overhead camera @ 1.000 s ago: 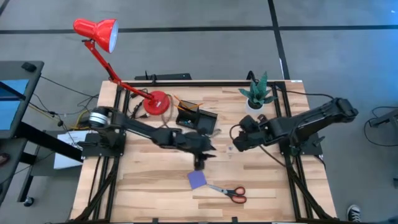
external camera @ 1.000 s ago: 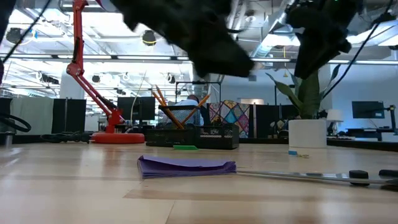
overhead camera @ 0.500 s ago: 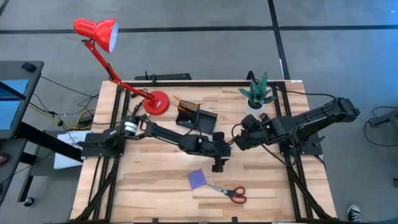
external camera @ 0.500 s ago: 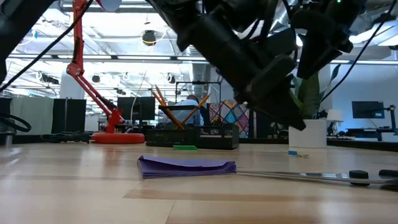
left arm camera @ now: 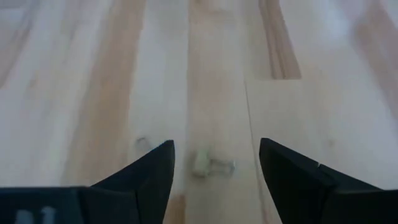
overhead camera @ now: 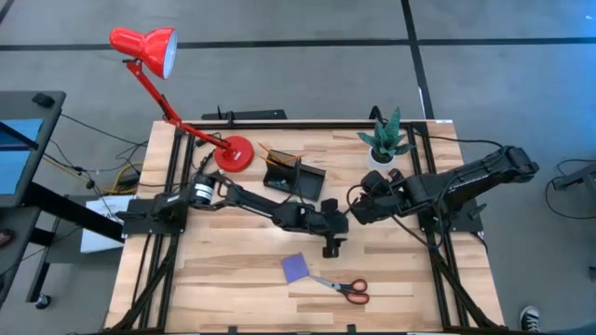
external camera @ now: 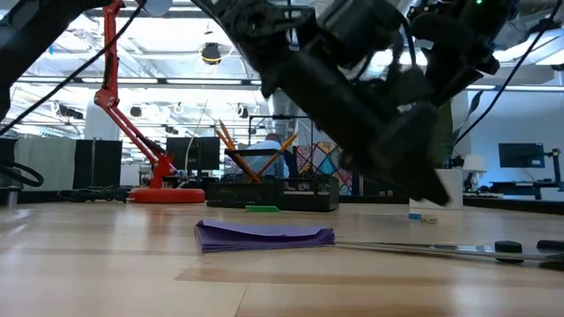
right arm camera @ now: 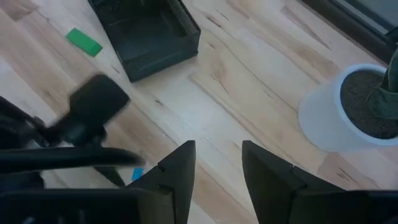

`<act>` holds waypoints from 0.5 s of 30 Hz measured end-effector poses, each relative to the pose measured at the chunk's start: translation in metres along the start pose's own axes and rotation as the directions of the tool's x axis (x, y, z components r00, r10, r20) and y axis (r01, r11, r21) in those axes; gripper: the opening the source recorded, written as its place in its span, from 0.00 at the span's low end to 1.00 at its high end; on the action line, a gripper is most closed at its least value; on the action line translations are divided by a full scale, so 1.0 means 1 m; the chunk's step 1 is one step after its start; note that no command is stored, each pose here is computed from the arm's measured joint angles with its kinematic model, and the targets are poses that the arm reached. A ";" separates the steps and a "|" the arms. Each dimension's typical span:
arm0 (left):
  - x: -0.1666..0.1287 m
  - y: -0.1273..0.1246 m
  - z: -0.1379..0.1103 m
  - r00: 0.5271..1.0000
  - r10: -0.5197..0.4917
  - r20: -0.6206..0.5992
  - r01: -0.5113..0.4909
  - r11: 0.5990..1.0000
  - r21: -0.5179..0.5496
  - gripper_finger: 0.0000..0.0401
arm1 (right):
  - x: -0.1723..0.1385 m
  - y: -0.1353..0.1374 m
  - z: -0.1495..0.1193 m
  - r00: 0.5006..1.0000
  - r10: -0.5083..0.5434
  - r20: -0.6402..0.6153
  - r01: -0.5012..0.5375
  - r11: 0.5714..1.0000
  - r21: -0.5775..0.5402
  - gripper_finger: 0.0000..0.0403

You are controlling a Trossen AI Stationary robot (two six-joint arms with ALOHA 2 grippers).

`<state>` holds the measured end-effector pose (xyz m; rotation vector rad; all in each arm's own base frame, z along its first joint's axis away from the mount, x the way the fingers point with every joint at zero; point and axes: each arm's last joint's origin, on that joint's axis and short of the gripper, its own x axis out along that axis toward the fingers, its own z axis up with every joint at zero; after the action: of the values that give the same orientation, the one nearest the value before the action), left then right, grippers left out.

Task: Pick and place office supplies into organizer
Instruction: Put the yellow binder clip into the black desk organizer

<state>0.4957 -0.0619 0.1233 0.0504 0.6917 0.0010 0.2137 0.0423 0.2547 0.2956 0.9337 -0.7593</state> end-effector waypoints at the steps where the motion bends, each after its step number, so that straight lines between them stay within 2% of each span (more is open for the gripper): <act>1: 0.003 0.000 -0.004 1.000 0.005 -0.010 -0.005 1.000 -0.007 0.56 | 0.000 0.000 0.000 1.000 -0.002 0.000 0.002 1.000 -0.001 0.31; 7: 0.008 0.000 -0.010 0.999 0.021 -0.030 -0.022 0.999 -0.031 0.56 | 0.001 -0.002 0.000 1.000 -0.030 0.010 0.030 1.000 -0.001 0.31; 11: 0.008 0.002 -0.008 1.000 0.031 -0.007 -0.031 0.999 -0.025 0.56 | 0.002 -0.009 0.002 0.993 -0.108 0.048 0.109 0.994 -0.002 0.31; 15: 0.008 0.004 -0.009 0.999 0.026 -0.020 -0.027 0.999 -0.033 0.56 | 0.005 -0.020 0.005 0.975 -0.214 0.066 0.211 0.976 0.043 0.31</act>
<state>0.4965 -0.0577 0.1110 0.0275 0.7104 0.0385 0.2048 0.0233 0.2552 0.2006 0.8946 -0.9783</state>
